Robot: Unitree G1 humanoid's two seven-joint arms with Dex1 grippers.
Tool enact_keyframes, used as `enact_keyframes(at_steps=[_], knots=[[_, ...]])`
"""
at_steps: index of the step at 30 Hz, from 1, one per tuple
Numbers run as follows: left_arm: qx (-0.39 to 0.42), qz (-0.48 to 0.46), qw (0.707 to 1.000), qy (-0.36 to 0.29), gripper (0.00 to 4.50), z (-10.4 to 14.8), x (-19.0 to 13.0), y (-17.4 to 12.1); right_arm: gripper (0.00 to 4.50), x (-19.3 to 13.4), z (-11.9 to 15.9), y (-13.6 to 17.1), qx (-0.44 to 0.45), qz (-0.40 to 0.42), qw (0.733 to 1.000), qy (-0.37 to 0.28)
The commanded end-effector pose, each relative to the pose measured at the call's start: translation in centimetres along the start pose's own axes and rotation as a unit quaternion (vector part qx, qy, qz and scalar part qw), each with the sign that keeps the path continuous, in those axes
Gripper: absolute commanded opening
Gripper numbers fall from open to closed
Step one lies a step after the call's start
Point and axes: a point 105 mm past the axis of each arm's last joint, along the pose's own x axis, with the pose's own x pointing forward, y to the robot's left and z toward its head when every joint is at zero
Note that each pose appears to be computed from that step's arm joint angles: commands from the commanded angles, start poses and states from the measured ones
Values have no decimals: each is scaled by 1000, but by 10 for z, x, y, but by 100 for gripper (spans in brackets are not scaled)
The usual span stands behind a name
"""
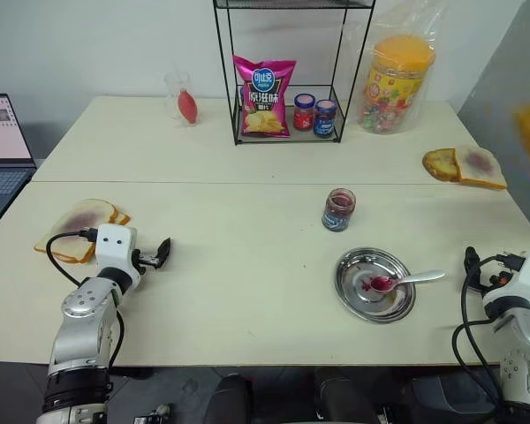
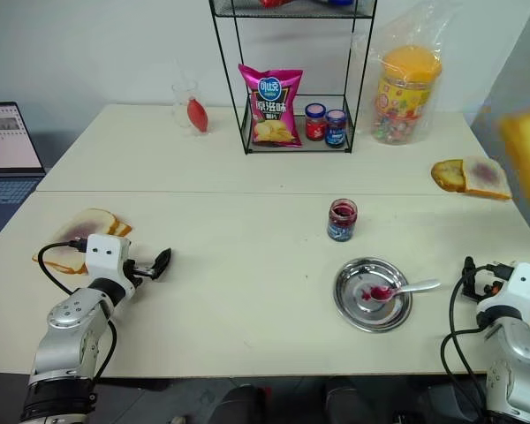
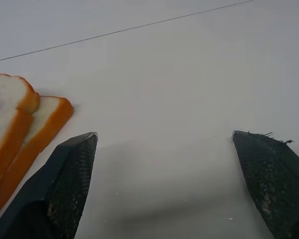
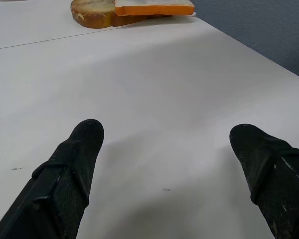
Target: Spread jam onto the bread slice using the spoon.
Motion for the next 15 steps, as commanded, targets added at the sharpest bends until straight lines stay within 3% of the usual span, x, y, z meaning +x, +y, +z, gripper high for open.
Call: enact_keyframes(at_steps=[1, 10, 13, 15], knots=[[20, -17, 999, -27, 450, 17, -1, -5, 447, -1, 14, -3, -7, -4, 1000, -23], [9, -53, 997, -48, 450, 30, -6, -12, 447, 1, 26, -1, -17, 3, 999, -45], [-6, -63, 996, -65, 450, 45, -13, -15, 447, 3, 58, 26, -56, 77, 991, -95], [-106, -6, 988, -108, 450, 68, -24, 9, 447, 3, 95, 65, -25, 168, 977, -131]])
